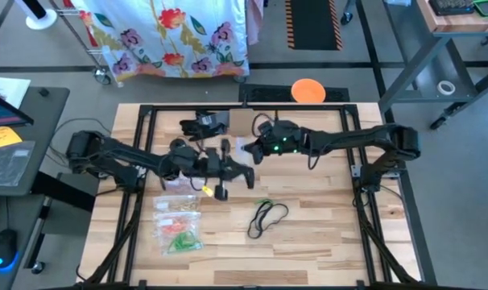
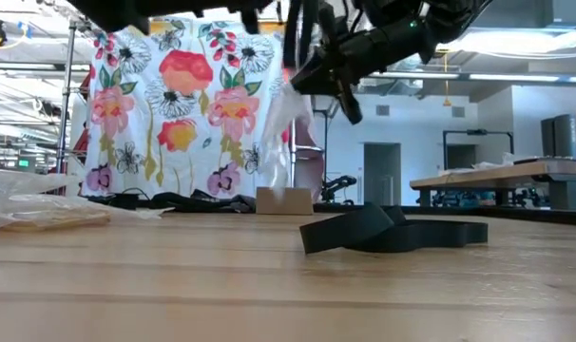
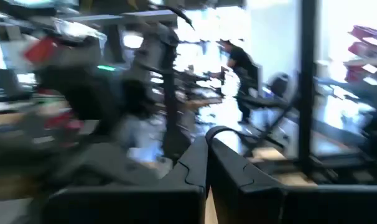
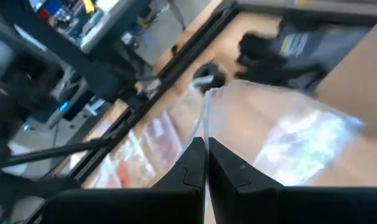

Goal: Sort rubber bands
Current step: Put the black rubber band into the transparent zip bag

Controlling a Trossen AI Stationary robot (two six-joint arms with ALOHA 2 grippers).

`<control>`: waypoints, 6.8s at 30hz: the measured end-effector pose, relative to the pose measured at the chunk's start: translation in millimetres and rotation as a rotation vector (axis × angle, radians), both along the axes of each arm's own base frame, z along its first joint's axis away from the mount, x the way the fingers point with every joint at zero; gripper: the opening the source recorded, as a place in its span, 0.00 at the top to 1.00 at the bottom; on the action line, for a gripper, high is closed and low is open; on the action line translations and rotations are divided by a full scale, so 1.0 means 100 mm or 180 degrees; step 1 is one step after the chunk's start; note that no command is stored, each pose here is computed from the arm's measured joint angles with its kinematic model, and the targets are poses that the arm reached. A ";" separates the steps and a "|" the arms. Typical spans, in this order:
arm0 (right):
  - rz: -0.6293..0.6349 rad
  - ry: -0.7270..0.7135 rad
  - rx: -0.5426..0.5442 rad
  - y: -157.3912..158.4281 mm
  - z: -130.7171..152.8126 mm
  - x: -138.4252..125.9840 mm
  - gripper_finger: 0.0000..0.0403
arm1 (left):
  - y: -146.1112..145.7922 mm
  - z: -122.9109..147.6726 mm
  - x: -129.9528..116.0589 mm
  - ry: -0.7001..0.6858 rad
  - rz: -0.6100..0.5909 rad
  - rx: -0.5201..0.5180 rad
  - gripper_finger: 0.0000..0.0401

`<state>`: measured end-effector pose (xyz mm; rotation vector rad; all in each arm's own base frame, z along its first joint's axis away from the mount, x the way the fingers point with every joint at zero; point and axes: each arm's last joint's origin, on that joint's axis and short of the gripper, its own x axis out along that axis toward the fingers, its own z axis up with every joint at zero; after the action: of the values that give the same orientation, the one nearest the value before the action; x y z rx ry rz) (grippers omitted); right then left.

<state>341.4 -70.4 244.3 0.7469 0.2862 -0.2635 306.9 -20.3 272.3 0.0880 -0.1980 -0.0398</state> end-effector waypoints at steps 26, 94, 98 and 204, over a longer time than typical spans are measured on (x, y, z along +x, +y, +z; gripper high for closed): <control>0.0285 0.0044 0.0062 0.20 0.02 0.01 1.00 | 0.28 -0.50 0.26 0.0946 0.0831 -0.0091 1.00; -0.0241 -0.0120 -0.0341 0.46 0.13 0.01 1.00 | -0.02 -0.27 0.06 0.1014 0.0699 -0.0760 1.00; -0.0205 -0.0140 -0.0352 0.49 0.14 0.02 1.00 | 0.06 -0.27 0.06 0.1005 0.0746 -0.0950 1.00; -0.0553 -0.0079 -0.0595 0.74 0.13 0.00 1.00 | 0.06 -0.33 0.04 0.0967 0.1385 -0.1927 1.00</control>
<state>341.7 3.7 257.7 0.5900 0.1704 -0.4390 310.4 -14.8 238.9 -0.4773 0.1212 0.4375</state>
